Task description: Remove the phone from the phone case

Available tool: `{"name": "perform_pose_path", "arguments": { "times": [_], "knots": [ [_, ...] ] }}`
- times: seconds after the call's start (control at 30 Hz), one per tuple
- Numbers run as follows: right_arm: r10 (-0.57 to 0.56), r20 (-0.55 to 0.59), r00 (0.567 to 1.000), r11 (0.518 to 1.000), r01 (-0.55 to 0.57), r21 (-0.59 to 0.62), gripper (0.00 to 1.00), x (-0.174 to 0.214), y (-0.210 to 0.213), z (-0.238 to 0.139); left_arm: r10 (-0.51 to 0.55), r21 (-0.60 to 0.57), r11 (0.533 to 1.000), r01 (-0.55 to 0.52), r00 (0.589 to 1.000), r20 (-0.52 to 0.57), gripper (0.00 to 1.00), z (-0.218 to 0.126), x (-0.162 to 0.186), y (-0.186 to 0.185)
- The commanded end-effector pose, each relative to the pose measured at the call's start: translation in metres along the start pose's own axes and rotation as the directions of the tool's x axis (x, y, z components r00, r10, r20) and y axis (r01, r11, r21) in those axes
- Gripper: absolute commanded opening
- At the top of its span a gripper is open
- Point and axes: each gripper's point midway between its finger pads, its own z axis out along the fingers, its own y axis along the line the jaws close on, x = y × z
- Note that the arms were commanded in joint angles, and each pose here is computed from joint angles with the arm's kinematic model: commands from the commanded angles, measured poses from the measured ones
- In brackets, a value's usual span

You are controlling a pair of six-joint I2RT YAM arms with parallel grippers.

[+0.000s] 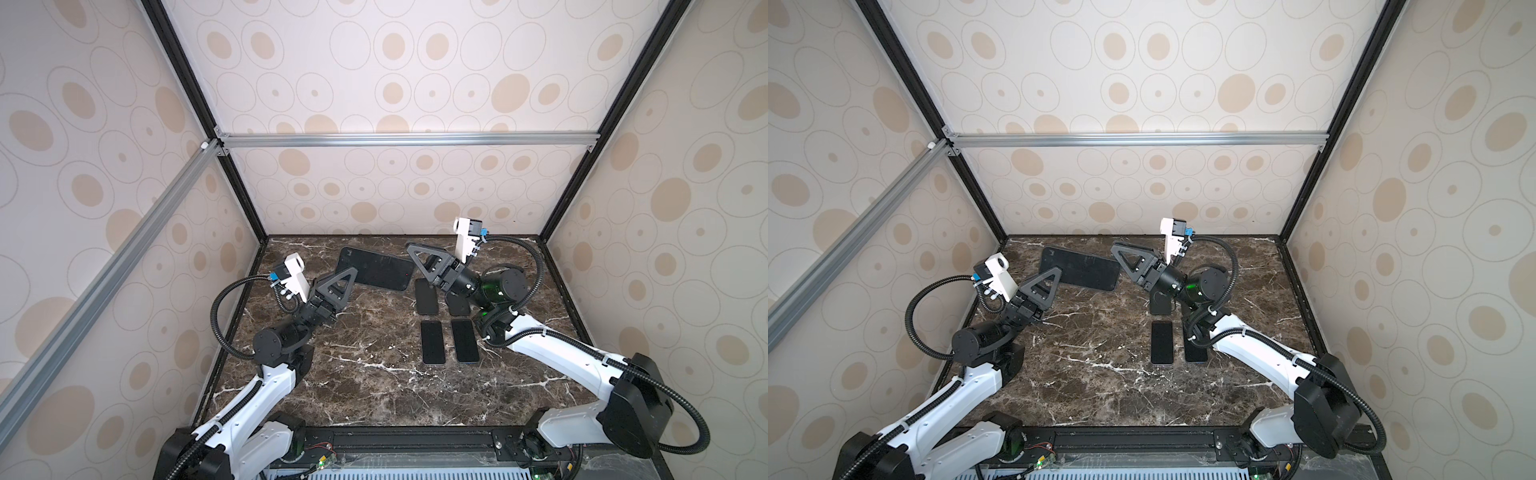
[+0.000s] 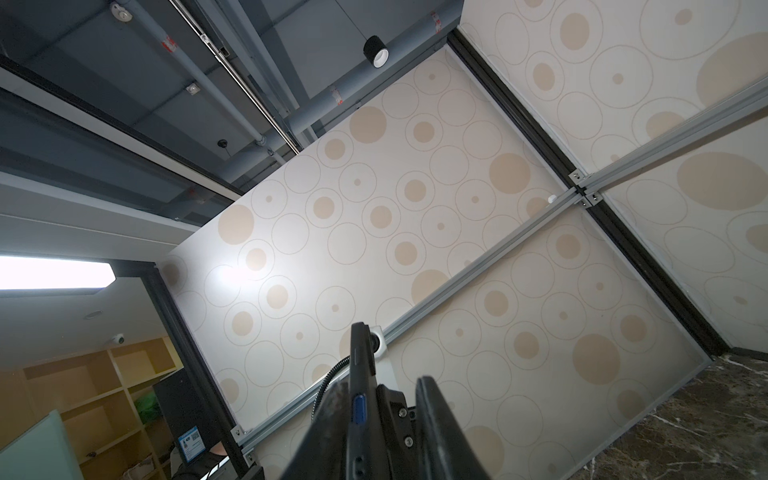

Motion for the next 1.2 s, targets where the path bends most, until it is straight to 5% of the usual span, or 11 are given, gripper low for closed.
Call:
{"name": "perform_pose_path", "arguments": {
  "times": [0.0,0.4,0.6,0.97,1.17],
  "knots": [
    [-0.001,0.014,1.0,0.998,0.002,-0.064,0.28,-0.005,0.017,0.006,0.045,0.109,0.993,-0.053,0.996,0.075,0.0,0.003,-0.021,-0.036],
    [0.018,0.041,0.999,0.993,-0.013,-0.118,0.24,-0.008,0.027,0.012,0.036,0.095,0.995,-0.043,0.997,0.075,0.0,0.002,-0.019,-0.031],
    [0.005,0.051,0.999,0.992,0.001,-0.125,0.37,-0.01,0.031,0.009,0.036,0.089,0.995,-0.042,0.997,0.075,0.0,0.0,-0.019,-0.03],
    [0.017,0.036,0.999,0.992,-0.012,-0.127,0.15,-0.008,0.032,0.011,0.034,0.081,0.996,-0.04,0.997,0.075,0.0,-0.001,-0.018,-0.029],
    [0.021,0.02,1.0,0.993,-0.019,-0.114,0.15,-0.002,0.027,0.012,0.037,0.088,0.995,-0.044,0.996,0.084,0.0,-0.001,-0.021,-0.032]
  ]
}}
